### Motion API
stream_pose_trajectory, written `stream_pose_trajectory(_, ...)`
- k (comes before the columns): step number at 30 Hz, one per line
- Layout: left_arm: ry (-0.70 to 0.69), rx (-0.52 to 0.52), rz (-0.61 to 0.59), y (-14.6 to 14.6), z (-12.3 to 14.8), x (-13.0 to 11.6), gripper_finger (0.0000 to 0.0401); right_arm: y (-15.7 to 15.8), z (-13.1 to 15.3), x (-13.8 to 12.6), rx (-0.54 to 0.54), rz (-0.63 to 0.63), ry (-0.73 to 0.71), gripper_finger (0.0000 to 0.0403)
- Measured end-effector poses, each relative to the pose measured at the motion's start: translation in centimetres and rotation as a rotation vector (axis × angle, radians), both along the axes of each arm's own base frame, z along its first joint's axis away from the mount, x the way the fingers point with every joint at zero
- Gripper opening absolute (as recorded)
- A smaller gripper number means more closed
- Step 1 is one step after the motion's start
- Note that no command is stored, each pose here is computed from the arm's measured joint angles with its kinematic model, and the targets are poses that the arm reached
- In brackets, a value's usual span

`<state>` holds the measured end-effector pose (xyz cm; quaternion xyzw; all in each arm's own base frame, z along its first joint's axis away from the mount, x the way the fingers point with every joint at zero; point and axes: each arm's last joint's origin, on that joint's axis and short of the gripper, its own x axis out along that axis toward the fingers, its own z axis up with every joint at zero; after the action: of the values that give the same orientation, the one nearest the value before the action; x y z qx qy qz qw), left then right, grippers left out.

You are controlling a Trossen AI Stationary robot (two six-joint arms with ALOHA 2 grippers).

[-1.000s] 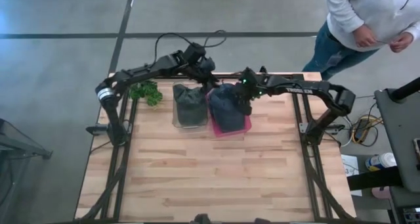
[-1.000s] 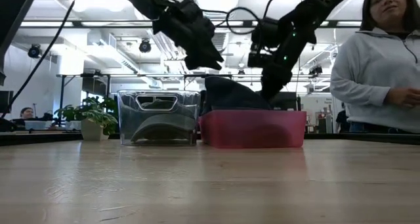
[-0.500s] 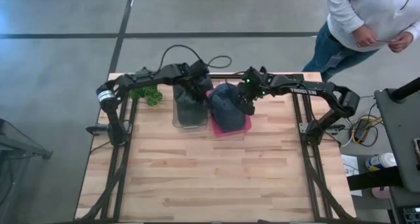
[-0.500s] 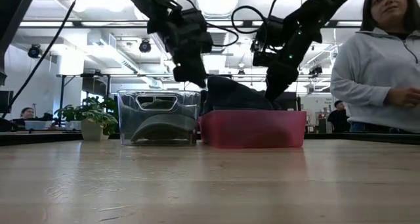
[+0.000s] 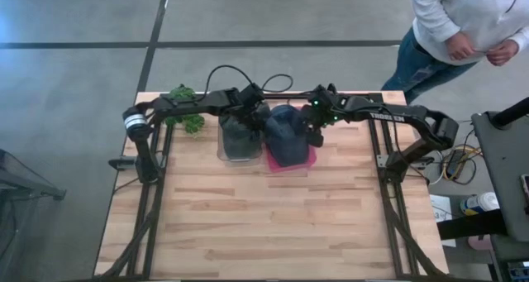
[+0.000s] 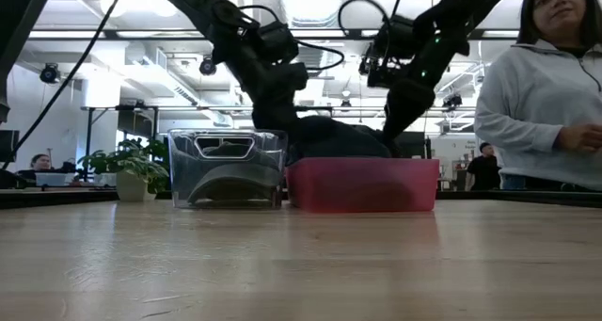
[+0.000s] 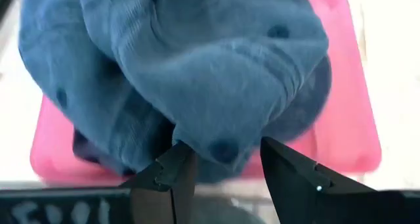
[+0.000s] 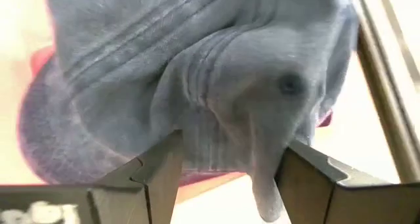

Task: Pick & Place hat
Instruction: Put the blue cap into the red bin, then return to Home Position

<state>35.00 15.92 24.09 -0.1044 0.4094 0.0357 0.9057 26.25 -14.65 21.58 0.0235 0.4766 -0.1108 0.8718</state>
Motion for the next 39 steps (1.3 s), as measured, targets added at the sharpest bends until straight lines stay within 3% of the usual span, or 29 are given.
stream_pose_trajectory(9,0.089,0.021,0.009,-1.0,2.4,-2.6,0.0165,1.0,3.0,-1.8,-0.060,0.037,-0.041,0.0212)
stream_pose_trajectory(13,0.000,0.030,0.051,-1.8,5.7,-4.2,0.0165,1.7,4.7,-3.1,-0.056,0.003,-0.079,0.0212)
stream_pose_trajectory(18,-0.133,-0.024,0.150,-3.4,10.0,-7.0,0.0165,3.2,8.0,-5.4,0.024,-0.173,-0.251,0.0212)
stream_pose_trajectory(21,-0.199,-0.035,0.101,-5.8,11.4,-9.0,0.0165,4.6,9.7,-7.1,0.079,-0.155,-0.341,0.0212)
stream_pose_trajectory(27,-0.330,-0.149,0.100,-10.6,10.9,-13.4,0.0165,8.3,10.5,-11.1,0.234,0.004,-0.501,0.0212)
stream_pose_trajectory(31,-0.391,-0.339,0.200,-12.1,9.1,-16.0,0.0165,9.4,10.0,-13.2,0.268,-0.091,-0.574,0.0212)
stream_pose_trajectory(33,-0.442,-0.372,0.134,-13.0,8.3,-16.8,0.0165,9.8,9.5,-14.0,0.328,-0.147,-0.612,0.0212)
stream_pose_trajectory(36,-0.569,-0.374,-0.041,-14.0,7.5,-17.7,0.0165,10.7,9.2,-14.4,0.353,0.004,-0.722,0.0212)
stream_pose_trajectory(39,-0.678,-0.368,-0.099,-14.2,6.4,-18.5,0.0165,11.0,8.2,-14.6,0.401,0.042,-0.795,0.0212)
